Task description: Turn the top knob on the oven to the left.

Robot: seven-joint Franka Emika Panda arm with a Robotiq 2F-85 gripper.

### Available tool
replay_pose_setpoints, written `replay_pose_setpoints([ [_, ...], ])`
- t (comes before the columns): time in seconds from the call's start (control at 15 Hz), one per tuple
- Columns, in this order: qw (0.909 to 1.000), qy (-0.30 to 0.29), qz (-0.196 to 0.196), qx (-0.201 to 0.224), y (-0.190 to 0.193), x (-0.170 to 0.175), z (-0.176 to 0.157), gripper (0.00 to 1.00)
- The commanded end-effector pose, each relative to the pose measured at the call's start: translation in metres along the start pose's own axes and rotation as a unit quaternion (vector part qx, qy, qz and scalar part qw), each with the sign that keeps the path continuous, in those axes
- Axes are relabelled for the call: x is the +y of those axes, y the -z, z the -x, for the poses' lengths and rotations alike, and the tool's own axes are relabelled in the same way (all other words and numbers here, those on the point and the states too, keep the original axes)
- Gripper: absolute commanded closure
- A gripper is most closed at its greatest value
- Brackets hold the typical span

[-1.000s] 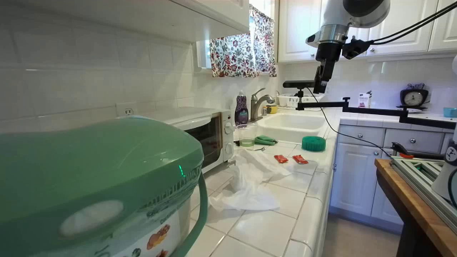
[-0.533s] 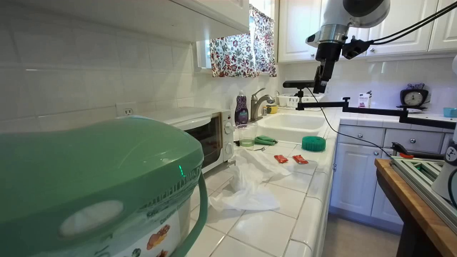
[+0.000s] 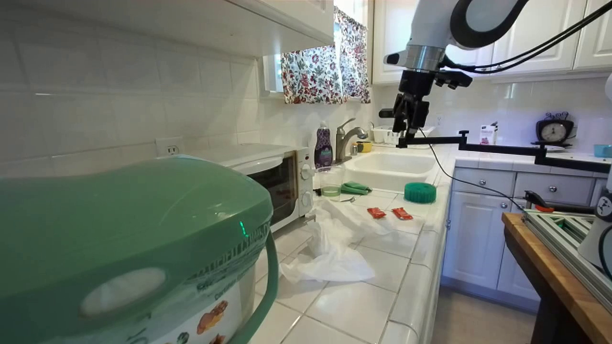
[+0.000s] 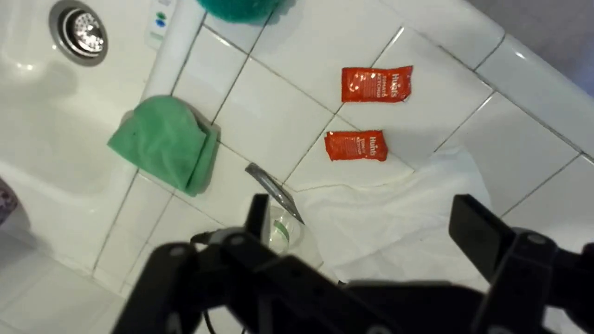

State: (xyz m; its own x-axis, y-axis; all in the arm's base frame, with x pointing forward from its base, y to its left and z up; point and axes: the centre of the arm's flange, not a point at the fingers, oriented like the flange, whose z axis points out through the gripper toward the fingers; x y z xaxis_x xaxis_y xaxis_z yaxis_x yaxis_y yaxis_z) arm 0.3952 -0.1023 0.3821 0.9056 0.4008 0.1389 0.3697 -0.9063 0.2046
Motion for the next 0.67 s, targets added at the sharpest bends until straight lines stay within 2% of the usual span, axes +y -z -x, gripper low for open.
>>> replay_pose_setpoints([
  [0.0, 0.9945, 0.073, 0.075, 0.000, -0.027, -0.020, -0.025, 0.00],
  [0.27, 0.9804, 0.139, 0.137, 0.026, -0.038, -0.047, -0.047, 0.00],
  [0.6, 0.9630, 0.186, 0.183, 0.064, -0.050, -0.076, -0.056, 0.00],
])
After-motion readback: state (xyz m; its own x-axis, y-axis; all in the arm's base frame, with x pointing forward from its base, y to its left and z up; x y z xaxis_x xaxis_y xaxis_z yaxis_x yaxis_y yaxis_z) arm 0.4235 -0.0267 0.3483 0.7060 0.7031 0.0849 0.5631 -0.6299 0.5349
